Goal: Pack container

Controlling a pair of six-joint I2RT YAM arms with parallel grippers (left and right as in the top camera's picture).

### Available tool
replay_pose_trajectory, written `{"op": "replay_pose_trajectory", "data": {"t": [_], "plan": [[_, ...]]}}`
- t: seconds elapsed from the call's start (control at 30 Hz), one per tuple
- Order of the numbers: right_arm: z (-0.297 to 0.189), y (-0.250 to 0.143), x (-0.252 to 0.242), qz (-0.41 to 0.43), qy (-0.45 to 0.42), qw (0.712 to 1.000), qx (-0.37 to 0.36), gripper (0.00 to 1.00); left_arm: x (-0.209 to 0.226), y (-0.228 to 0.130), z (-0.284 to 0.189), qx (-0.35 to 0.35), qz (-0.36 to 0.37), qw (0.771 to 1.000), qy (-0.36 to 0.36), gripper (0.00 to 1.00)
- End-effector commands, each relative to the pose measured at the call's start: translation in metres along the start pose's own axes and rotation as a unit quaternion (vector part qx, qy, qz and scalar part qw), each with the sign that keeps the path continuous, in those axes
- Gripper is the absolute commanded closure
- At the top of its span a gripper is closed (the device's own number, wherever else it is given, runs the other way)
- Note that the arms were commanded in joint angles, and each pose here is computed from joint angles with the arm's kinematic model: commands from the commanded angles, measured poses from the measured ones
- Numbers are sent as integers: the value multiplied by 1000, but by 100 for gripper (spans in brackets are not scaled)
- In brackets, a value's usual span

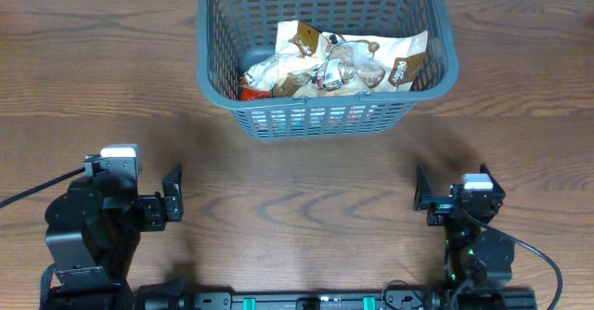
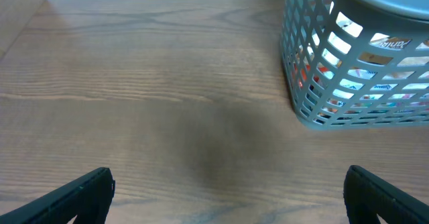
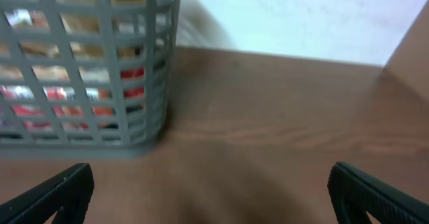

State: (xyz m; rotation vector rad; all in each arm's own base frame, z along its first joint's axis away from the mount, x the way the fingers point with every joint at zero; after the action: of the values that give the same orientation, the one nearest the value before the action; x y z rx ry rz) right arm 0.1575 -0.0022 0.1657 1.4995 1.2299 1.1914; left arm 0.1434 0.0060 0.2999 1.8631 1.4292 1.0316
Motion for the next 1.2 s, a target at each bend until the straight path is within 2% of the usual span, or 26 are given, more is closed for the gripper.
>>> {"op": "replay_pose_trajectory", "data": {"t": [0.0, 1.17], "plan": [[1, -5, -1, 12, -5, 1000, 5, 1, 0, -1, 2, 5, -3, 1000, 3, 1], [1, -5, 1, 13, 5, 1000, 7, 1, 0, -1, 2, 5, -3, 1000, 3, 1]]}}
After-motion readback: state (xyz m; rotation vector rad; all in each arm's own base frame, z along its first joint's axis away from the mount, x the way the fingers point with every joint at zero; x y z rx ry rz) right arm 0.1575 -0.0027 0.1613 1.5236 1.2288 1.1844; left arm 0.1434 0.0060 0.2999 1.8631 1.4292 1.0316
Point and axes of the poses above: each gripper's point midway between its finger pads, its own z axis out along the fingers, its own x axis along the line the jaws close on, y = z × x, the point moved 8 cm from there along -z, back along the fingers, and after that the axes turned 14 degrees about z, right-handed, at the moved point
